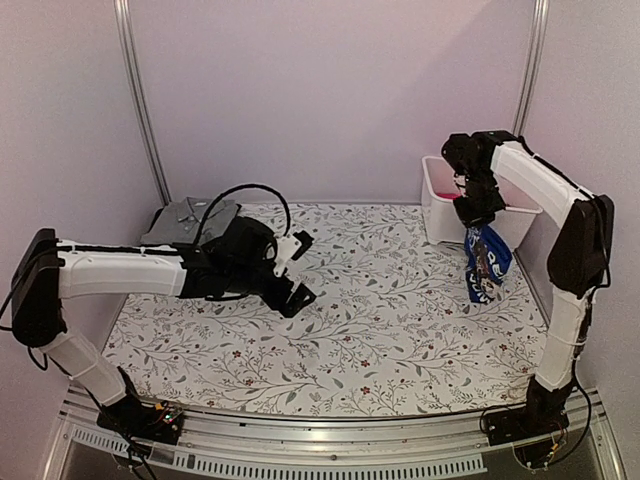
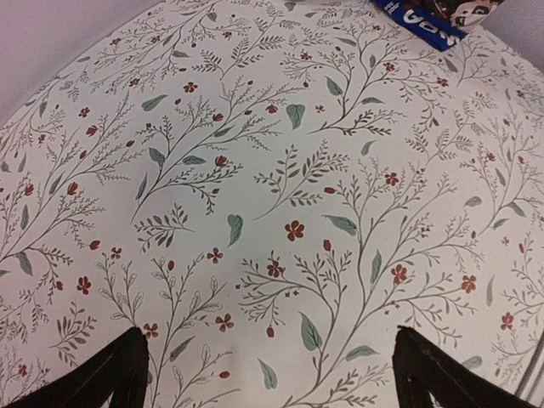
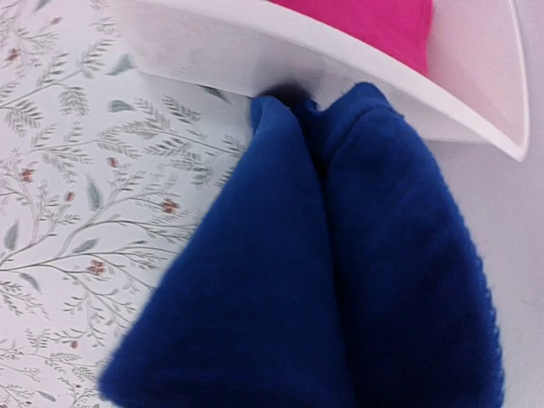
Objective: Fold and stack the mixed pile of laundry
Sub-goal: Turn over the square-folded T-shirt at the center of the board.
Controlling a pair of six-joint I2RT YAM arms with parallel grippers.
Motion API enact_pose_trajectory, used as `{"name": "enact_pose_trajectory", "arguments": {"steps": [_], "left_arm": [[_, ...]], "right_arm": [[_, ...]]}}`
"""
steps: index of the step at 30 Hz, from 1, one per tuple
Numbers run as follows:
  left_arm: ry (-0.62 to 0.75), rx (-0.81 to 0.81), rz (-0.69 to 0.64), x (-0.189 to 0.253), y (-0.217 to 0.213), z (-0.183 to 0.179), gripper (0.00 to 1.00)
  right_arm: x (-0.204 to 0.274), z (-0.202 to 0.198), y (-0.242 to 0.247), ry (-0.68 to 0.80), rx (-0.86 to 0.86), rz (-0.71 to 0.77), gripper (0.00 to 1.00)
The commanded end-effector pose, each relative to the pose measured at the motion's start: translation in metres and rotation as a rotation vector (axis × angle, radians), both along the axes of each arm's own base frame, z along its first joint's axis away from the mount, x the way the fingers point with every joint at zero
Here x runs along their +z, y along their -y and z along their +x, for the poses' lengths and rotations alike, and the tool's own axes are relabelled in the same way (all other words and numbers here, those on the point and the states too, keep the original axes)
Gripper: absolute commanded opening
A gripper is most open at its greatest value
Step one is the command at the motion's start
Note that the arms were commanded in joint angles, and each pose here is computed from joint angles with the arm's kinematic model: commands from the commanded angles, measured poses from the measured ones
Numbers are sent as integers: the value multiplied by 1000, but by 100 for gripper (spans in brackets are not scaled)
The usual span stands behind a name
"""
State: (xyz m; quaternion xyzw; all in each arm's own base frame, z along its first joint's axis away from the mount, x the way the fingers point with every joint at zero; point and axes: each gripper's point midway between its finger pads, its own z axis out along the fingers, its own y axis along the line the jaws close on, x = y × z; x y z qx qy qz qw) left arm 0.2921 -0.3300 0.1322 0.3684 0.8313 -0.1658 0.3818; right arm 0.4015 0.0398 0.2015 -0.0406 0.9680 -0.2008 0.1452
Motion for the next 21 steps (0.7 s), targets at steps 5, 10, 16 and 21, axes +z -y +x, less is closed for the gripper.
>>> {"name": "enact_pose_trajectory", "arguments": {"steps": [5,10,16,21], "left_arm": [[-20,83,-6,1,-33,5,100],[-41,159,-68,6,-56,8,100],[-75,203,-155,10,-77,2,100],[-109,261,-192,7,-95,4,100]], "right_arm": [[-89,-3,-227,-166,387,185,0],[-155,-41,-303,-314,425,313,0],[-171,-78,-376,-414,476,598,0],[-130,-99,-442,-475,585,977,23]]}}
